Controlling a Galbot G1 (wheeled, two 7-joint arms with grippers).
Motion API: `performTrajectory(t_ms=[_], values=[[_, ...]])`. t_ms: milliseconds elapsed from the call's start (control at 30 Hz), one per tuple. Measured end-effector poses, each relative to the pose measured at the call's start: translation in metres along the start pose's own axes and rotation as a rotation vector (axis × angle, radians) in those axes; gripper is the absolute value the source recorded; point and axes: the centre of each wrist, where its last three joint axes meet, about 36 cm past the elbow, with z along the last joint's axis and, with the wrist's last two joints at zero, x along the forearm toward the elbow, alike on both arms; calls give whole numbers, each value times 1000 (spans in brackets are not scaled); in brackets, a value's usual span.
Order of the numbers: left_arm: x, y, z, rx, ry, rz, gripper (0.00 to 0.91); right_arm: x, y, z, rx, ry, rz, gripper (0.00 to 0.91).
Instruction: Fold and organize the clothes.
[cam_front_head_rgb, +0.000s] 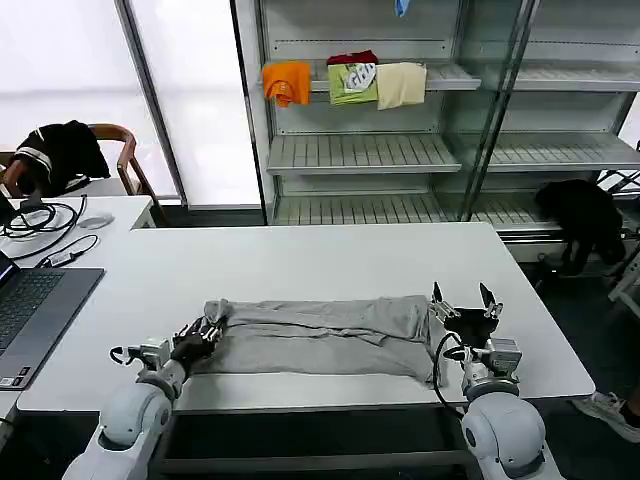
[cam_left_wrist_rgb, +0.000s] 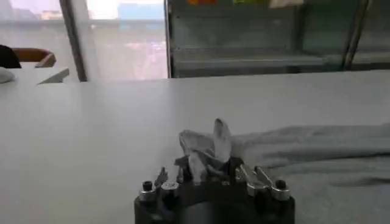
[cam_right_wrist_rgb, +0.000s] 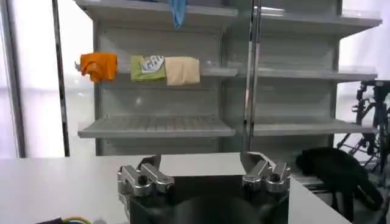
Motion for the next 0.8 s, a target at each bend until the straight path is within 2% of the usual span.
performTrajectory(t_ms=[200,400,800], values=[[0,13,-1,2,-18,-17,10,-4,4,2,-5,4,-4,907],[1,45,-9,-12,-37,-61,10,-10,7,4,-7,7,-8,907],[23,163,-49,-67,-88,-256,10,-15,12,3,-9,11,-14,907]])
